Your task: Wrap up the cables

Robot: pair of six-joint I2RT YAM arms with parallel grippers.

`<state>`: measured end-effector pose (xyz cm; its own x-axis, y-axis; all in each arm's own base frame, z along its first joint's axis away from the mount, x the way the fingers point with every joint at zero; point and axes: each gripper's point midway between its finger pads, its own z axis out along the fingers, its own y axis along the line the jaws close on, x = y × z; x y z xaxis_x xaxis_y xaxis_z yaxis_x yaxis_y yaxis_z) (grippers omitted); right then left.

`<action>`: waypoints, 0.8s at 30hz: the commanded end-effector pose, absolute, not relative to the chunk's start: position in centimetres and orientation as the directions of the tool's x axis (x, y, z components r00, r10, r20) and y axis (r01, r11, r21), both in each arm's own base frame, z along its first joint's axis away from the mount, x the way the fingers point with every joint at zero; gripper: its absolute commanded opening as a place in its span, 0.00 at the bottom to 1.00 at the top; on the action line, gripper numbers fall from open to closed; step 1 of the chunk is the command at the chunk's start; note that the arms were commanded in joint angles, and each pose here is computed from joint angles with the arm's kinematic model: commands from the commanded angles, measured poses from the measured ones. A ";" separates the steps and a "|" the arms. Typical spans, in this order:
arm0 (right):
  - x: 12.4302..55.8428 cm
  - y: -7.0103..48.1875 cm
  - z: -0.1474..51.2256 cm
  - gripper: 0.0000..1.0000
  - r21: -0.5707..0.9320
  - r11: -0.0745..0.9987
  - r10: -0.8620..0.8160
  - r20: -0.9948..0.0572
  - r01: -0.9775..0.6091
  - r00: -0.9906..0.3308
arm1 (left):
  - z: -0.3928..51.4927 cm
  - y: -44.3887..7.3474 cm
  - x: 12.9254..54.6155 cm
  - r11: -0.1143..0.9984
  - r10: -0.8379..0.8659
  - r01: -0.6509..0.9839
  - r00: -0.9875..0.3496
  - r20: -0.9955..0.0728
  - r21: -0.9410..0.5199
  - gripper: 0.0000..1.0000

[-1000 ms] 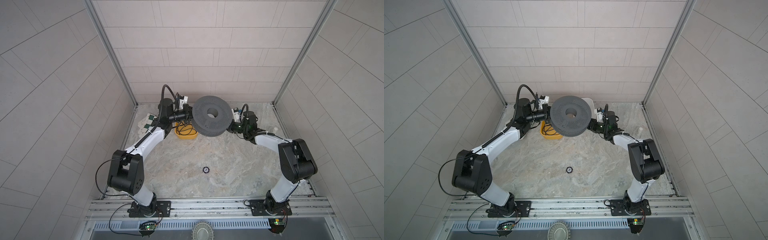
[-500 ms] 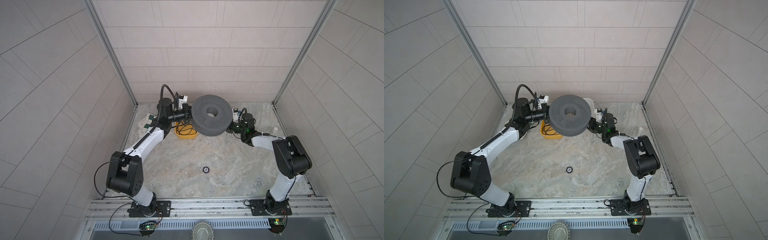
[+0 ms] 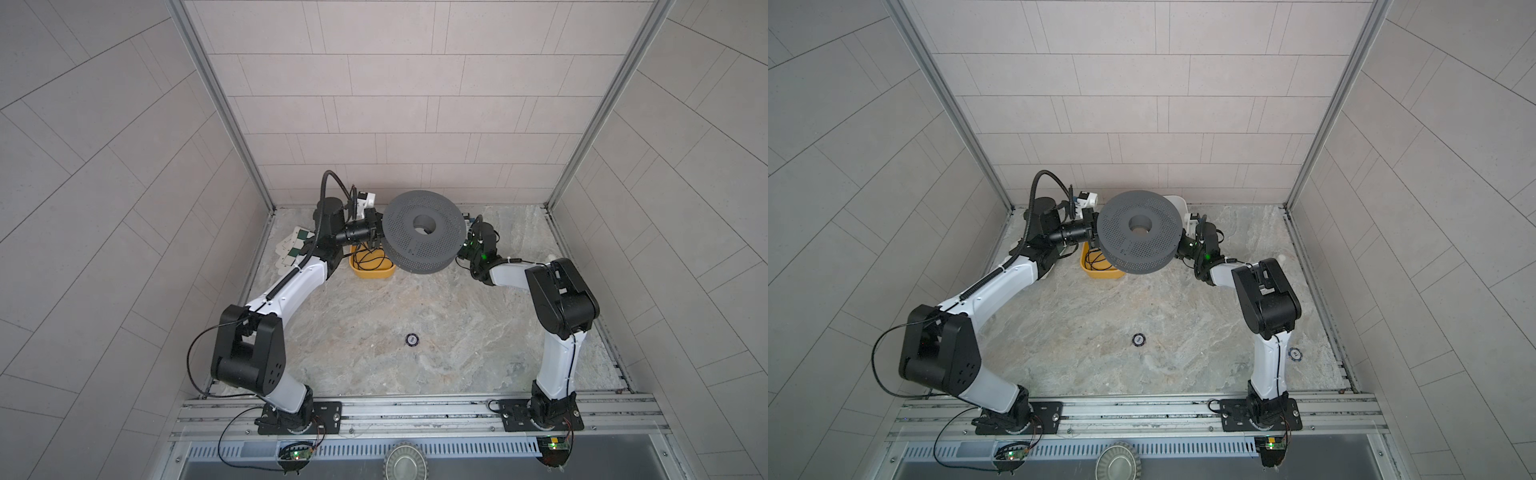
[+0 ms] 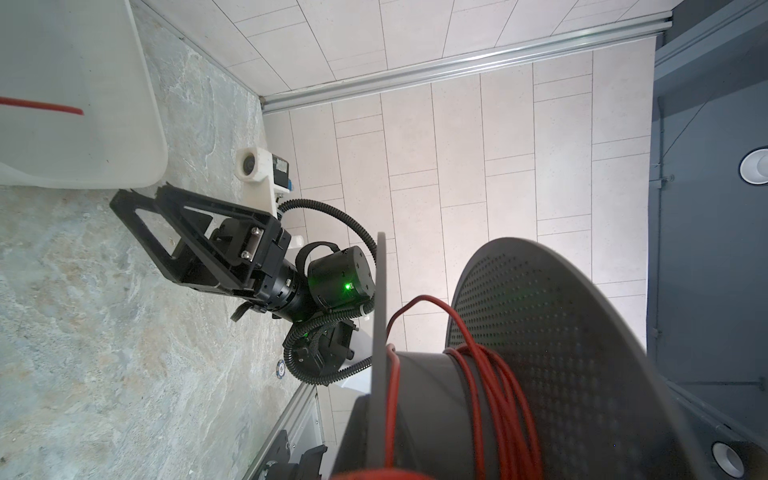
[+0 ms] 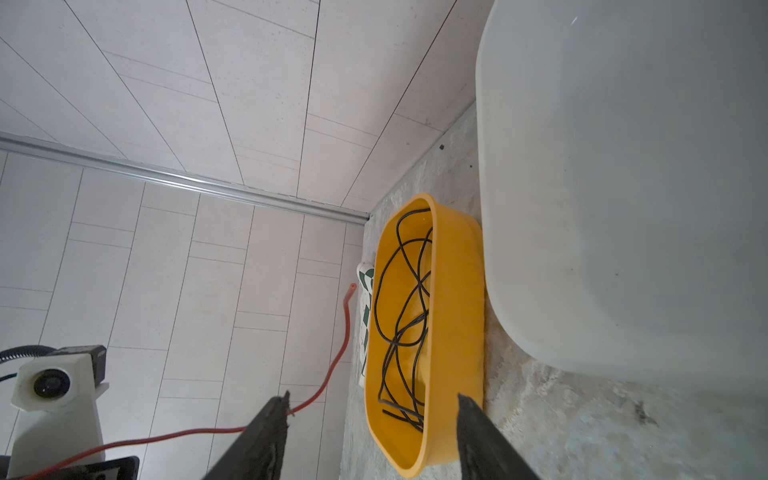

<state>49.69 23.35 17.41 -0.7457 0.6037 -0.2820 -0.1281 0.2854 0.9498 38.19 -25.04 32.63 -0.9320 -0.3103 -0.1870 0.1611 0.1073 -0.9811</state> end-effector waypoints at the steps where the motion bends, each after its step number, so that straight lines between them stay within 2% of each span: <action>1: 50.5 24.6 18.9 0.63 0.956 0.252 0.619 -0.279 -0.151 -0.734 | 36.6 -24.7 36.7 0.058 -0.307 0.285 -0.907 -0.288 -0.957 0.00; 24: 53.8 28.2 17.7 0.59 0.962 0.241 0.631 -0.258 -0.132 -0.732 | 36.5 -24.6 35.9 0.046 -0.310 0.283 -0.908 -0.283 -0.958 0.00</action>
